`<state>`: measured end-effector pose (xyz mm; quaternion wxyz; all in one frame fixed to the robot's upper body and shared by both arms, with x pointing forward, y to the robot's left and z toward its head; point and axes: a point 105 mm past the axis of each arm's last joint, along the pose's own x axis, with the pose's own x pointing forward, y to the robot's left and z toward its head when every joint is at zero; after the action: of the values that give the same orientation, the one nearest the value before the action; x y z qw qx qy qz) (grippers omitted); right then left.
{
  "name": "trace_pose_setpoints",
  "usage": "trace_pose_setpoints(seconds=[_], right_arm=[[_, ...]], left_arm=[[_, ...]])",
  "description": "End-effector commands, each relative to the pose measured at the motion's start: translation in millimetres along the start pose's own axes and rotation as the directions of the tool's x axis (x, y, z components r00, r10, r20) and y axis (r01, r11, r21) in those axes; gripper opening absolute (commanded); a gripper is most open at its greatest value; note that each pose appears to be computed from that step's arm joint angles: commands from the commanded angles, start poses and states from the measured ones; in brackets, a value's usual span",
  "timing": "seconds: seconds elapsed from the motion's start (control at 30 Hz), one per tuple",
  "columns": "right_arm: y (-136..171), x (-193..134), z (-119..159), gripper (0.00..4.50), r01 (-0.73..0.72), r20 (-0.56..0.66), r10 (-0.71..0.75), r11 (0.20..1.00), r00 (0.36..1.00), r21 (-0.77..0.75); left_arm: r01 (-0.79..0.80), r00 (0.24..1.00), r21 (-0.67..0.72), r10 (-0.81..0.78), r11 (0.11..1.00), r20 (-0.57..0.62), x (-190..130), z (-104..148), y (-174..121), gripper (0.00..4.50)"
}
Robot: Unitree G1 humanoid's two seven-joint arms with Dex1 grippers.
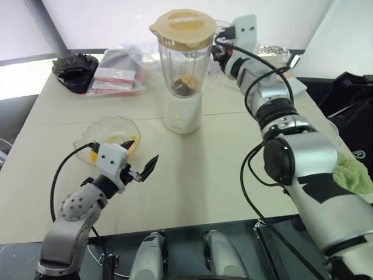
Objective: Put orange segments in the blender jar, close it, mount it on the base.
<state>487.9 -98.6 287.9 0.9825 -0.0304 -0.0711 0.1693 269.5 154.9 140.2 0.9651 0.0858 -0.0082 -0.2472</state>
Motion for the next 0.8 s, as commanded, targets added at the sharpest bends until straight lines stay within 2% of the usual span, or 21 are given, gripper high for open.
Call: trace_pose_setpoints(seconds=[0.03,0.13,0.2,0.23,0.27,0.37,0.5,0.6,0.8], right_arm=[[-2,-1,-3,0.98,0.000,-0.004,0.000,0.999,1.000,-0.035],[-4,-2,-8,0.98,0.002,-0.018,-0.003,1.000,1.000,-0.030],[-5,-3,-10,2.03,0.003,-0.024,-0.003,1.000,1.000,-0.026],[-6,-3,-11,2.31,0.003,-0.026,-0.004,1.000,1.000,-0.028],[-6,-3,-12,2.78,0.000,-0.029,-0.001,1.000,1.000,-0.027],[-9,-4,-14,4.38,0.015,-0.033,-0.016,0.999,0.999,-0.045],[-12,-6,-18,4.48,0.023,-0.037,-0.026,0.997,0.999,-0.071],[-18,-11,-31,4.48,0.014,-0.064,-0.019,0.997,0.998,-0.078],[-19,-38,-86,4.48,-0.104,-0.140,0.096,0.993,0.985,-0.050]], left_arm=[[0.004,0.999,0.017,-0.004,1.000,0.032,0,7,-3,4.47],[0.003,1.000,0.017,-0.004,1.000,0.031,0,6,-4,4.47],[0.003,1.000,0.015,-0.003,1.000,0.031,0,6,-6,4.50],[0.003,1.000,0.015,-0.003,1.000,0.031,0,5,-6,4.50],[0.004,0.999,0.014,-0.004,1.000,0.031,0,5,-7,4.50],[0.006,0.999,0.012,-0.007,1.000,0.033,1,5,-8,4.50],[0.008,0.999,0.010,-0.008,1.000,0.035,2,5,-8,4.50],[0.015,0.999,0.007,-0.015,1.000,0.036,3,5,-9,4.50],[0.030,0.999,-0.003,-0.030,1.000,0.040,6,7,-8,4.50]])
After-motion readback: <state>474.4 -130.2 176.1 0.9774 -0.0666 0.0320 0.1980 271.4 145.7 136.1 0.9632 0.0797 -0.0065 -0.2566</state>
